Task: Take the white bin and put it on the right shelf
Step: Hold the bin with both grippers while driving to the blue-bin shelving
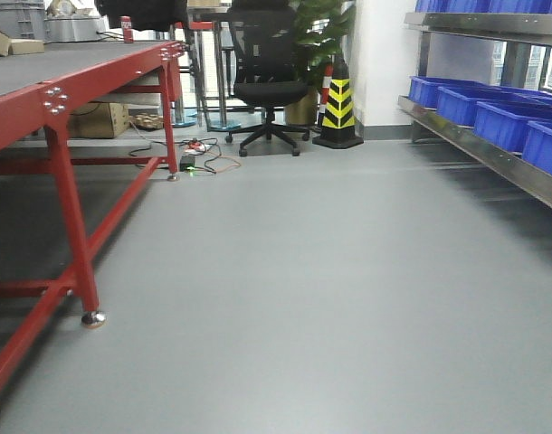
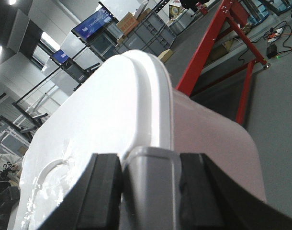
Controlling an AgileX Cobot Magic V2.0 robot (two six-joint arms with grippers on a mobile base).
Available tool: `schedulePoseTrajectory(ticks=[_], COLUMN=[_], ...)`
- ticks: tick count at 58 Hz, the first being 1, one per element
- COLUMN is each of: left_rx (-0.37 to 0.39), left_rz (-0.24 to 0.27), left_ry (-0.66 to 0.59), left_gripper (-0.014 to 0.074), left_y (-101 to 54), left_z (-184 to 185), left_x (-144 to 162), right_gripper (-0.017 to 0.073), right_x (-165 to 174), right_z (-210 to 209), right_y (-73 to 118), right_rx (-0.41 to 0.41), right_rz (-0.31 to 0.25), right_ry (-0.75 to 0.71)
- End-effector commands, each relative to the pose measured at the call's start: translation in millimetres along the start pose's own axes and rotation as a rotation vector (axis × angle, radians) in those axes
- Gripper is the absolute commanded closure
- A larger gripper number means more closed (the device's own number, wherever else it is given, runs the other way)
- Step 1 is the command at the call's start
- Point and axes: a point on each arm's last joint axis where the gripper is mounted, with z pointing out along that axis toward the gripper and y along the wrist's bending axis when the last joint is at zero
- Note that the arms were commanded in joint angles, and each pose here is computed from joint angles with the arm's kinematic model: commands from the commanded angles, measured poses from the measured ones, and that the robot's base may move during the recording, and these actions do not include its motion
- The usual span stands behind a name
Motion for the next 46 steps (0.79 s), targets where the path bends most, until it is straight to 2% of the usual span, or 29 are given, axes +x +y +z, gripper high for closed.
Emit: schedulePoseTrajectory(ticks=[1, 46], left_rx=[0.32, 0.32], left_rz=[0.057, 0.057], left_ry=[0.217, 0.217], left_gripper=[0.072, 0.072], left_y=[-53.2, -53.2], left_z=[-4.3, -4.3], left_x=[22.7, 22.7], right_gripper=[0.0498, 0.0498], right_x=[11.3, 11.3], right_z=[-6.7, -6.6], right_y=[41.7, 41.7], right_rx=[-0.265, -0.265], right_rz=[-0.051, -0.051], right_ry=[0.132, 0.131])
